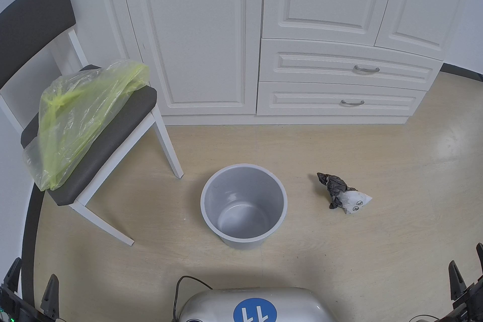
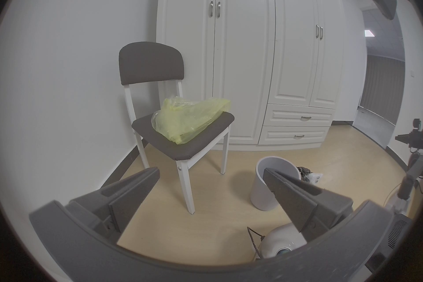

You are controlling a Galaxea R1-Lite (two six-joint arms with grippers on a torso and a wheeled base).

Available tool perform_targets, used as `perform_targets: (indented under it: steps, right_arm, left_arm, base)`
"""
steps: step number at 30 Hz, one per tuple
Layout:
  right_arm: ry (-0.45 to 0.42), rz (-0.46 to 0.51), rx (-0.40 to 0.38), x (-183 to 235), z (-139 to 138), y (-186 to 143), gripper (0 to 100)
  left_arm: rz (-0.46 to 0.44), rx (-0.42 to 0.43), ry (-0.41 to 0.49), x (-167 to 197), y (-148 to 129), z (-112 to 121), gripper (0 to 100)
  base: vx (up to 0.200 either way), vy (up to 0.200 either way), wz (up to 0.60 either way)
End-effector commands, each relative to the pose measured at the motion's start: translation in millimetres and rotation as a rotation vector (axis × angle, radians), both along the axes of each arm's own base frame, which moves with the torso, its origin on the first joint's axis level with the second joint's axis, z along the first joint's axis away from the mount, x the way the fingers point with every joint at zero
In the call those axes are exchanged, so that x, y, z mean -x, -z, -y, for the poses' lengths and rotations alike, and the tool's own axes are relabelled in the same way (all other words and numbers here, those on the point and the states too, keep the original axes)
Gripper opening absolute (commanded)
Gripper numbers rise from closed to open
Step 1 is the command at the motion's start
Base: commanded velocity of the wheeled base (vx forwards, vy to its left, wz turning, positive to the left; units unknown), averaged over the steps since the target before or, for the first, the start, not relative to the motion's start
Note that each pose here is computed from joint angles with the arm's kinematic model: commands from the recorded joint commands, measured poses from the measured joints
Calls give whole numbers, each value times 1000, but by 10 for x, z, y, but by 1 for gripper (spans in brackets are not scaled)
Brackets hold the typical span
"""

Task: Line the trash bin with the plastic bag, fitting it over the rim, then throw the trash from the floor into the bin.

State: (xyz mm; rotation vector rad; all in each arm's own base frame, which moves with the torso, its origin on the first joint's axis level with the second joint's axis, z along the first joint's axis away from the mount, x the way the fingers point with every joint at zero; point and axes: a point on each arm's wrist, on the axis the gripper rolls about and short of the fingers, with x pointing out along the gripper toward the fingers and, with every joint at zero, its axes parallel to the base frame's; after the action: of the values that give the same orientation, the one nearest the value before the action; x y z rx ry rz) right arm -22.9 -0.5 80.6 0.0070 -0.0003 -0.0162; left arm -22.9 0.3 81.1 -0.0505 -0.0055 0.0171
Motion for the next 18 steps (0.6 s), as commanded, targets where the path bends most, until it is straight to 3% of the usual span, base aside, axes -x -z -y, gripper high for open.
perform_targets:
  steps: [1,4,10,13,14,17,18]
  right_arm:
    - [-4,-1,32,2,-2,46,100]
    - [-15,-2,47,0,-4,50,100]
    - [-22,6,47,0,-7,42,100]
    - [-28,6,38,-1,-7,45,100]
    - [-24,7,16,0,-6,41,100]
    - [-16,6,-11,-1,-4,45,100]
    - [-16,8,-7,-1,-4,43,100]
  left_arm:
    - [-2,-11,0,-1,53,0,100]
    - [2,-103,58,-1,50,13,100]
    - [2,-95,57,-1,50,14,100]
    - [12,-46,34,1,36,8,100]
    - [59,-1,22,10,-28,5,100]
    - [352,196,76,119,-424,9,100]
    - [390,194,120,151,-512,16,100]
  base:
    - [0,0,0]
    - [0,0,0]
    - [0,0,0]
    - [0,0,0]
    - [0,0,0]
    - [0,0,0]
    - [0,0,0]
